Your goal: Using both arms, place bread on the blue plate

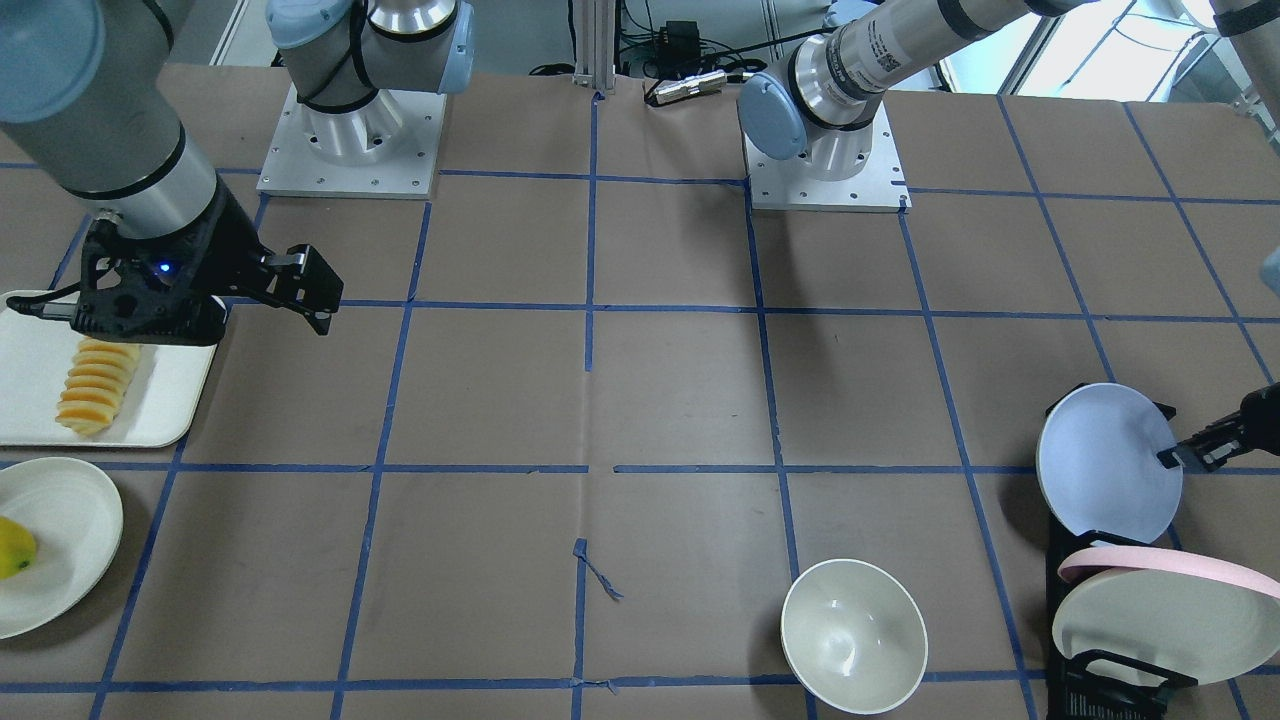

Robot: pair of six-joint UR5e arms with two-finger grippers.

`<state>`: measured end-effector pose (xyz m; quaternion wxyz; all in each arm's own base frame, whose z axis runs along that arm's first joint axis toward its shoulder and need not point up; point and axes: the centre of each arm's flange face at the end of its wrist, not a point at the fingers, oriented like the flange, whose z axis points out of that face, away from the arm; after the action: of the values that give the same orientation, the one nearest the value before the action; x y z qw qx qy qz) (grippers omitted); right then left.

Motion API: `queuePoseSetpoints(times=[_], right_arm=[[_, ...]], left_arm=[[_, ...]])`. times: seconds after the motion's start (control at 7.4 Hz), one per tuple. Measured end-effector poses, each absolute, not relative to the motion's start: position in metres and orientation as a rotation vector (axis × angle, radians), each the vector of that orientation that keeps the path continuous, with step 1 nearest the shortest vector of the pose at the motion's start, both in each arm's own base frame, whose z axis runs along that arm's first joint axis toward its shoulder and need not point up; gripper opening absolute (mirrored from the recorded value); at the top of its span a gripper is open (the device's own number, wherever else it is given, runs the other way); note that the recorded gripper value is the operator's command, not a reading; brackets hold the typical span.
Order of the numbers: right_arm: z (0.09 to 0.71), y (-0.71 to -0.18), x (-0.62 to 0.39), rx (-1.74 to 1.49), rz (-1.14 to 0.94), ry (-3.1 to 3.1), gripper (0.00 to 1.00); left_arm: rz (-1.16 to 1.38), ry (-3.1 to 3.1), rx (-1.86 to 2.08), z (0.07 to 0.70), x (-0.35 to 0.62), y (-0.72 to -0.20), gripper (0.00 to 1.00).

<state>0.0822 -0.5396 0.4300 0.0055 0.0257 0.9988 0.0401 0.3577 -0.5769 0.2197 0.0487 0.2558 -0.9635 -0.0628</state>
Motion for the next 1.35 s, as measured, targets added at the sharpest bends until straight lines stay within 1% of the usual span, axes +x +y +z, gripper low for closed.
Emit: queuePoseSetpoints(times=[0.27,0.41,0.81,1.08,1.35], right_arm=[[0.398,-0.536,0.011,0.089,0.207,3.138,1.0],[0.378,-0.53,-0.028,0.073,0.216,3.137,1.0],[0.288,-0.496,-0.127,0.008,0.158,3.158,1.0],[0.24,-0.474,-0.156,-0.058,0.142,3.202,1.0],[0.221,-0.468,-0.174,-0.143,0.139,3.216,1.0]], left_arm=[[-0.208,-2.927,0.764,0.23,0.354,-0.574,0.0],[-0.229,-2.918,0.756,0.237,0.35,-0.571,0.0],[-0.377,-2.84,0.722,0.273,0.316,-0.554,0.0],[-0.48,-2.727,0.706,0.294,0.266,-0.548,0.0],[-0.546,-2.639,0.736,0.289,0.189,-0.55,0.0]])
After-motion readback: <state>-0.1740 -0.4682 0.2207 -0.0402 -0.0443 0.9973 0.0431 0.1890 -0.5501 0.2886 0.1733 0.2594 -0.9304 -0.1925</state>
